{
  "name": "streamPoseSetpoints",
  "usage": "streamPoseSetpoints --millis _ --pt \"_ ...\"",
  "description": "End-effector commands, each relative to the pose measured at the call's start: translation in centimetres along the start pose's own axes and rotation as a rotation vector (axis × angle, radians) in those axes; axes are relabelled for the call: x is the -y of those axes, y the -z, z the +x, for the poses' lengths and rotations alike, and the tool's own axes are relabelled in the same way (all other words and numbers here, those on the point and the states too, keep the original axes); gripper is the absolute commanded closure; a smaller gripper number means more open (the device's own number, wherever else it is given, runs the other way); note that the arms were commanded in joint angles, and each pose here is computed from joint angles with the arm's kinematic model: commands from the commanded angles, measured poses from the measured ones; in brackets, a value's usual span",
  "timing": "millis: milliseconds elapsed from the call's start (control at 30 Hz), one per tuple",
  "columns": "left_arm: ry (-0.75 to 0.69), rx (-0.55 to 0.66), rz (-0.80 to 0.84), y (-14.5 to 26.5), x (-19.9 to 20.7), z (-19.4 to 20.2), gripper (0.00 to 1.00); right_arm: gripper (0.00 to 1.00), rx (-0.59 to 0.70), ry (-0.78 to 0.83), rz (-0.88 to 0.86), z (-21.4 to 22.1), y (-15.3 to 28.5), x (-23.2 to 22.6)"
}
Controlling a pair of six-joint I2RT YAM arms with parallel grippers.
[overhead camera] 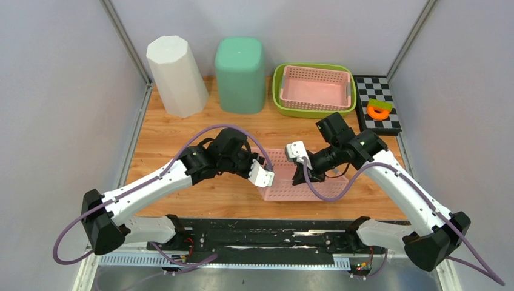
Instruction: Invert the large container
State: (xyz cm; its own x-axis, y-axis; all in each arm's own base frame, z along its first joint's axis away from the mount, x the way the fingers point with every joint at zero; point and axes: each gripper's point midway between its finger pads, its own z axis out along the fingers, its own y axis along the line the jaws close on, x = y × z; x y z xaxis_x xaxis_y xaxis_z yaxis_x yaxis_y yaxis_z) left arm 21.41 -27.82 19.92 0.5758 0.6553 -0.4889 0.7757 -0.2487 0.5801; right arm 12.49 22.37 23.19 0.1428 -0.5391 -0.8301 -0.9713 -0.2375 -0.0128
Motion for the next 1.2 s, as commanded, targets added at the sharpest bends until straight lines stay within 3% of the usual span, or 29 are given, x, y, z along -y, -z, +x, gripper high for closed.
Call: streamPoseSetpoints --millis 0,167,367,533,833,1167 --pt "0.057 -0.005 -0.119 0.0 -1.7 0.2 0.91 0.96 0.037 0.027 -0.012 -1.4 0.3 0.1" --pt "0.098 -0.007 -0.137 -0.4 -1.2 0.7 0.99 0.86 -0.005 0.020 0.024 -0.7 0.3 1.2" --pt "0.153 0.010 -0.134 -0.4 -0.3 1.2 1.00 0.61 -0.041 0.022 0.089 -0.4 0.7 2.4" --pt "0.219 0.066 -0.113 -0.1 0.0 1.2 1.00 0.47 -0.061 0.061 0.180 -0.8 1.9 3.4" --pt "0.327 0.138 -0.085 0.2 -0.1 1.7 1.00 0.41 -0.084 0.101 0.396 -2.1 4.8 5.6" --pt "0.455 0.170 -0.020 -0.1 0.0 2.6 1.00 0.37 -0.090 0.019 0.699 -2.4 8.7 10.1"
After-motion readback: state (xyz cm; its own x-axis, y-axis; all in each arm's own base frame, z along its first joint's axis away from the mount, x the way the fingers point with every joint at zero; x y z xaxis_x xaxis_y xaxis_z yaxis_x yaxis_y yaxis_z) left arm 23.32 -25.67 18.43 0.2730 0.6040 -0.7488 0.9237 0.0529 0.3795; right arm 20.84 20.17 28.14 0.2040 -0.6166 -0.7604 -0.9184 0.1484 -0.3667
